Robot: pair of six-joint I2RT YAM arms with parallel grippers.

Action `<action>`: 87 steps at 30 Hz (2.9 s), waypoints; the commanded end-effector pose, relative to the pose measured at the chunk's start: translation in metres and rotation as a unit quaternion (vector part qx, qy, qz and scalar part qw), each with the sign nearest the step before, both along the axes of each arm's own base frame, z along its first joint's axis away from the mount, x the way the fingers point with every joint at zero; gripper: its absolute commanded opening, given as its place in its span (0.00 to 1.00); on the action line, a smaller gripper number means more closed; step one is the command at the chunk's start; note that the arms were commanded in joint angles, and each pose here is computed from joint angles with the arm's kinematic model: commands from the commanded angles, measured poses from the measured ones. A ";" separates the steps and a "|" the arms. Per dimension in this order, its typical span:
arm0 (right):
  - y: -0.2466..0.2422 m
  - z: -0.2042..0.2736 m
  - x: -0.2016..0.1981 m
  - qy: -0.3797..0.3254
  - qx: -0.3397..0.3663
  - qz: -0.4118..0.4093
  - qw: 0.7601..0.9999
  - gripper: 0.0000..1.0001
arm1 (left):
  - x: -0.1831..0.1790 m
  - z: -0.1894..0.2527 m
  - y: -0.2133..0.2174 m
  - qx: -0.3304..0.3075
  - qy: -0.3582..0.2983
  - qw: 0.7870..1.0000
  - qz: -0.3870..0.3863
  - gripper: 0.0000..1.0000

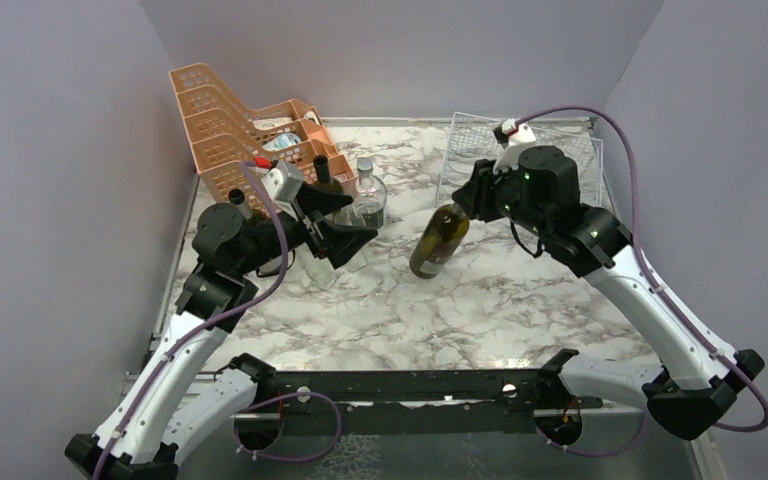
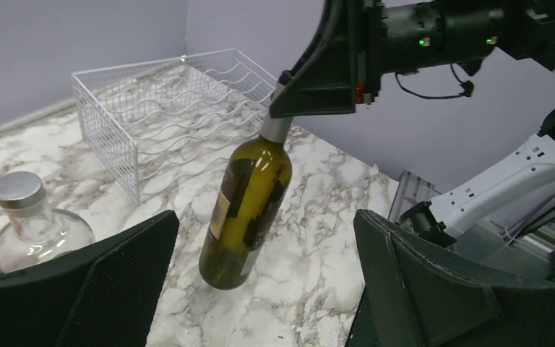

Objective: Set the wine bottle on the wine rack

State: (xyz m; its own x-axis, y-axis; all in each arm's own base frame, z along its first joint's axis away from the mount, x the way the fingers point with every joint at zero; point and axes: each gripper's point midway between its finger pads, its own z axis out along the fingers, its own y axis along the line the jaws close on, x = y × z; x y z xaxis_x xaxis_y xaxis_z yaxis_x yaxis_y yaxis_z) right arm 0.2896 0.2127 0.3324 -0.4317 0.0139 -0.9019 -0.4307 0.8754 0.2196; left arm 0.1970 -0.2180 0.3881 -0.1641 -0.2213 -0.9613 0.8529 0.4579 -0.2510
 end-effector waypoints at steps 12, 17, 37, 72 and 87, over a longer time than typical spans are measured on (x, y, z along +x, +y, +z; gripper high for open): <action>-0.009 0.025 -0.055 0.002 0.106 0.029 0.994 0.13 | -0.010 -0.055 -0.111 0.049 -0.045 0.994 -0.087 0.97; -0.026 0.058 -0.060 -0.052 0.111 0.013 0.992 0.13 | 0.001 -0.087 -0.123 0.086 -0.090 0.989 -0.079 0.99; -0.016 0.089 -0.077 -0.056 0.163 0.054 0.984 0.12 | 0.003 -0.140 -0.167 0.098 -0.131 0.973 -0.164 0.88; -0.069 0.038 -0.129 0.065 0.027 0.031 0.997 0.80 | 0.048 -0.011 -0.176 0.236 -0.698 0.675 -0.036 0.00; -0.038 -0.049 -0.121 0.168 -0.040 0.093 0.981 0.72 | 0.060 -0.048 -0.186 0.350 -0.732 0.577 -0.095 0.00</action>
